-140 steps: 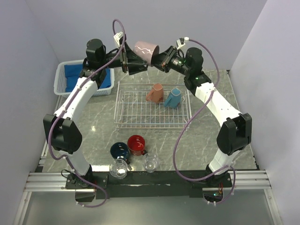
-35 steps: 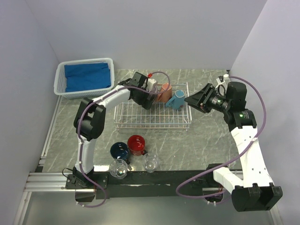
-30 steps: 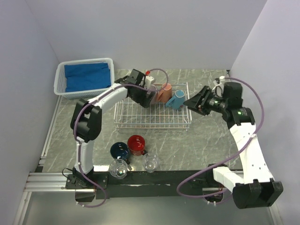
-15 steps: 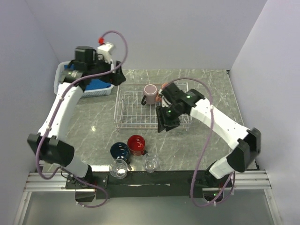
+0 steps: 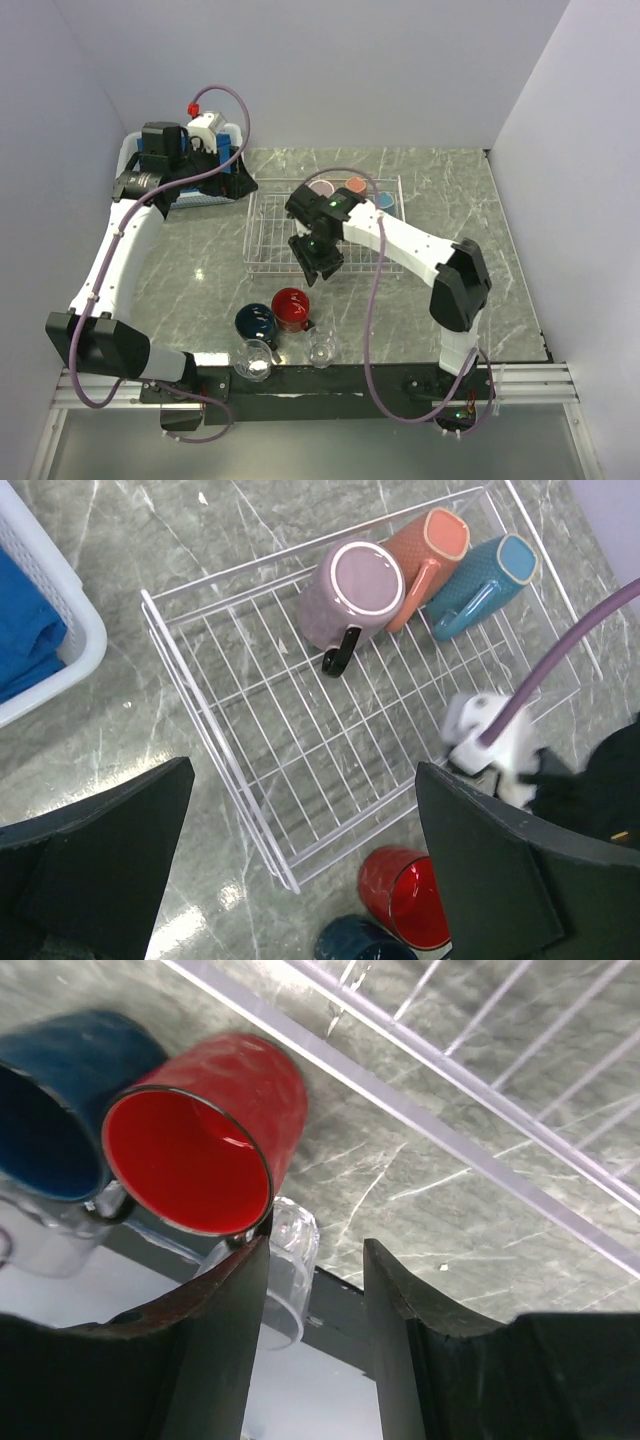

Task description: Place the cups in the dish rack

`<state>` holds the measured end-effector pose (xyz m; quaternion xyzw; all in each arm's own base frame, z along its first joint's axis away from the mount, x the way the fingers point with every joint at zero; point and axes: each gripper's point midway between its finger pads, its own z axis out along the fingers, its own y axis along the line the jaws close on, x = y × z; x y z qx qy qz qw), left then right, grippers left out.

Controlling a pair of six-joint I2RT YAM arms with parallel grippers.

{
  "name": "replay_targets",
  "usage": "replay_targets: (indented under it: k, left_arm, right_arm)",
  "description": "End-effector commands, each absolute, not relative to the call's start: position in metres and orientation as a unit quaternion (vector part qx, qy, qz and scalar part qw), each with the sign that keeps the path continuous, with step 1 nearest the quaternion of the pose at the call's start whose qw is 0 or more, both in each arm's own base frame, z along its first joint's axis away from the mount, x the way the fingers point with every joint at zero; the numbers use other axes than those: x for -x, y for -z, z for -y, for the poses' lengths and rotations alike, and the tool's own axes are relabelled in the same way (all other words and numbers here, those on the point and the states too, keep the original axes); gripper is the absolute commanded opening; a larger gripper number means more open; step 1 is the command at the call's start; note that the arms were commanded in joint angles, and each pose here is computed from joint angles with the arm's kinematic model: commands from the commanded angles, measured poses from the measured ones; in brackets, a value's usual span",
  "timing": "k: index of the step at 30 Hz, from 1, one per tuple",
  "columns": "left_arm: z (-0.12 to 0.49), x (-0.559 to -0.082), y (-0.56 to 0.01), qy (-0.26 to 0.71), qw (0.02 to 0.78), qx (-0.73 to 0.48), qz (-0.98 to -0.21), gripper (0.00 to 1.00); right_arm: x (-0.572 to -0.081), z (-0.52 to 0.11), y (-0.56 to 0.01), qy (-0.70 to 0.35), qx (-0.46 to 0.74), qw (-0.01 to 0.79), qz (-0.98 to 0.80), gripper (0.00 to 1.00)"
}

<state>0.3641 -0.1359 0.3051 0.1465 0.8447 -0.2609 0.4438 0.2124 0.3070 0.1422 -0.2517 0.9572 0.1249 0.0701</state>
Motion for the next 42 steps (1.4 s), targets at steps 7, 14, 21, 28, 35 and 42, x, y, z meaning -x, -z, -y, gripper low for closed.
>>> replay_targets:
  k: [7,14,21,28,35,42]
  left_arm:
    - [0.134,-0.366,-0.326,0.268,0.486,-0.139,-0.820,1.00]
    - [0.130,-0.368,-0.322,0.265,0.479,-0.129,-0.827,0.99]
    - [0.125,-0.364,-0.328,0.259,0.480,-0.127,-0.829,0.99]
    - [0.124,-0.360,-0.340,0.256,0.484,-0.127,-0.827,1.00]
    - [0.126,-0.361,-0.352,0.262,0.490,-0.131,-0.821,0.99]
    - [0.137,-0.369,-0.382,0.291,0.497,-0.143,-0.805,0.99]
  right_arm:
    - [-0.201,-0.329,-0.119,-0.105,0.298,0.076,-0.946,0.50]
    - [-0.193,-0.329,-0.096,-0.103,0.297,0.068,-0.947,0.49]
    - [-0.193,-0.333,-0.065,-0.101,0.295,0.070,-0.948,0.45]
    - [-0.194,-0.350,-0.045,-0.107,0.302,0.074,-0.944,0.35]
    - [-0.193,-0.340,-0.053,-0.102,0.303,0.088,-0.944,0.00]
    - [-0.212,-0.321,-0.144,-0.092,0.292,0.170,-0.937,0.00]
